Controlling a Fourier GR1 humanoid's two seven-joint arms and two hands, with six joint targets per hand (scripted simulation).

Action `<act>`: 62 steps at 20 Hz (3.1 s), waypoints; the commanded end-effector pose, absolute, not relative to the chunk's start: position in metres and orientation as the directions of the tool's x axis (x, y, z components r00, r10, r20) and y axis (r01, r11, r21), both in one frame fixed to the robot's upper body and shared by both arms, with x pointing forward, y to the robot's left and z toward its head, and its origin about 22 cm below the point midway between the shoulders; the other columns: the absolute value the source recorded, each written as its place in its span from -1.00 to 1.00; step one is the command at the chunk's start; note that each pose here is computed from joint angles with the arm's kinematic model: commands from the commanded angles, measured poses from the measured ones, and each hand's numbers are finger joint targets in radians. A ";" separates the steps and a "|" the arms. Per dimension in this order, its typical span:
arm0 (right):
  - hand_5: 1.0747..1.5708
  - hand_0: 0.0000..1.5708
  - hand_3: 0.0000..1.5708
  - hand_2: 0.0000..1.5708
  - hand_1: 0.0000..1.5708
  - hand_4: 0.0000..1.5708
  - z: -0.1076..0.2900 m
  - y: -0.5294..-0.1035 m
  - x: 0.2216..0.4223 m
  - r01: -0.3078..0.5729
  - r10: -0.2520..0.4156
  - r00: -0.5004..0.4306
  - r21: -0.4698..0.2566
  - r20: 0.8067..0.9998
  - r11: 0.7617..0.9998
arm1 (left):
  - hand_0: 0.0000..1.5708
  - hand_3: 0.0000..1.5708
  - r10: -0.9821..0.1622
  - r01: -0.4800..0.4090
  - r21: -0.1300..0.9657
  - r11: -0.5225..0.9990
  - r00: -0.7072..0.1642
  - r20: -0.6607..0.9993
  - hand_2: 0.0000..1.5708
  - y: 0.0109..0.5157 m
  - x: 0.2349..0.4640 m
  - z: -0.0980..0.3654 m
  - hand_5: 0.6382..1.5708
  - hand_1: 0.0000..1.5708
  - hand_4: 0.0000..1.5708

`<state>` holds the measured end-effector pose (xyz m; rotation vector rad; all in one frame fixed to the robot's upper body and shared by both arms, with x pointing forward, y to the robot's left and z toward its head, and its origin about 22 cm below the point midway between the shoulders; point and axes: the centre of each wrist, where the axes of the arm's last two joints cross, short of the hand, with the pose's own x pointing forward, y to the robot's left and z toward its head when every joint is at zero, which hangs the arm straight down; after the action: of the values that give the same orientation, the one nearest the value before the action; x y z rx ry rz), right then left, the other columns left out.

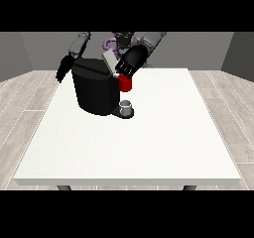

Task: Insert the coffee pod into the coffee machine and close the lid

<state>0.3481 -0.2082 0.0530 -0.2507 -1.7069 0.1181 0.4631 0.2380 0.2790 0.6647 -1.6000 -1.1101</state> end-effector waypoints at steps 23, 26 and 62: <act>1.00 -1.00 -1.00 -1.00 -1.00 -0.87 0.074 -0.203 0.358 0.100 0.246 -0.175 -0.232 0.953 0.968 | 0.59 0.21 -0.862 -0.078 0.921 0.381 -0.390 0.323 0.54 0.237 0.460 0.311 1.00 0.59 -1.00; 1.00 -1.00 -1.00 -1.00 -1.00 -0.91 0.062 -0.209 0.354 0.120 0.248 -0.150 -0.231 0.957 0.965 | 0.56 0.24 -0.868 -0.064 0.941 0.333 -0.411 0.279 0.53 0.243 0.461 0.292 1.00 0.56 -1.00; 1.00 -1.00 -1.00 -1.00 -1.00 -1.00 -0.032 -0.261 0.302 0.177 0.214 0.130 -0.235 0.968 0.956 | -1.00 -1.00 -0.822 0.195 0.891 0.409 -0.346 0.453 -0.64 0.239 0.454 0.157 1.00 -1.00 -1.00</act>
<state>0.3190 -0.2381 -0.0110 -0.3170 -1.5153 0.0574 0.4604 0.2436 0.1985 0.7074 -1.5892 -1.2391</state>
